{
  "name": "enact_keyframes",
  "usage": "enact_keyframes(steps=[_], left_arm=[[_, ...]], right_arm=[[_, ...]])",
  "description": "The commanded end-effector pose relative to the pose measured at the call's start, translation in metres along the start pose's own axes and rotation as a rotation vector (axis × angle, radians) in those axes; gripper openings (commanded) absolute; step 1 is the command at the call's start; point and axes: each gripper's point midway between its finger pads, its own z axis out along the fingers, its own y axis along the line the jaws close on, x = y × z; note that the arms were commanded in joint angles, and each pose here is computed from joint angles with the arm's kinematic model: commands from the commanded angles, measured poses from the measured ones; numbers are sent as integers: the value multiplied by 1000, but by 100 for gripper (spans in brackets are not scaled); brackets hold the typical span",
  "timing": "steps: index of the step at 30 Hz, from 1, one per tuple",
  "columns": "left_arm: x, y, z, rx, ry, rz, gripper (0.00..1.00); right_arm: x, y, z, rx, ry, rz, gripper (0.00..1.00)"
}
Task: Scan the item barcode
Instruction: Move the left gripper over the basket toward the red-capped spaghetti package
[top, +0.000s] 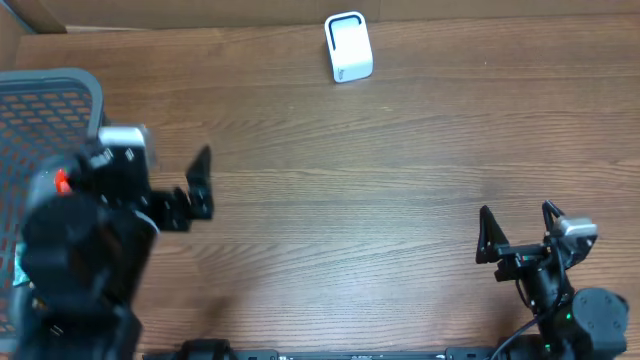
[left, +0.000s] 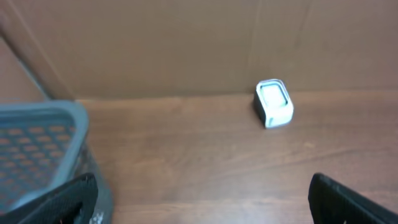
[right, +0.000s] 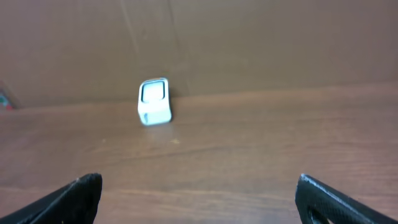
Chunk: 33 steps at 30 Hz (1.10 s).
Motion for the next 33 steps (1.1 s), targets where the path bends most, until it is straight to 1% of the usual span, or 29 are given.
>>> enact_keyframes(steps=[1,4,6,8,11,15,19,23,27,33], left_arm=[[-33,12,-8,-60,10,33,100],[-42,37,-9,-148,69,18,100],[-42,55,-8,-184,108,-29,100],[-35,71,-4,-189,148,-93,100],[-16,102,4,-186,216,-233,100],[22,155,13,-195,319,-463,100],[57,197,26,-171,396,-646,100],[84,220,48,-125,473,-685,100],[105,233,65,-106,532,-717,100],[120,244,77,-106,531,-710,100]], right_arm=[[-17,11,0,-44,40,4,100],[-19,15,7,-53,135,18,100],[-20,15,13,-49,199,28,100],[-20,18,19,-62,256,39,100],[-18,24,28,-96,312,54,100],[-7,24,38,-100,374,67,100],[4,23,44,-104,425,80,100],[9,30,44,-144,451,94,100],[10,30,44,-143,457,95,100],[10,30,44,-143,456,95,100]])
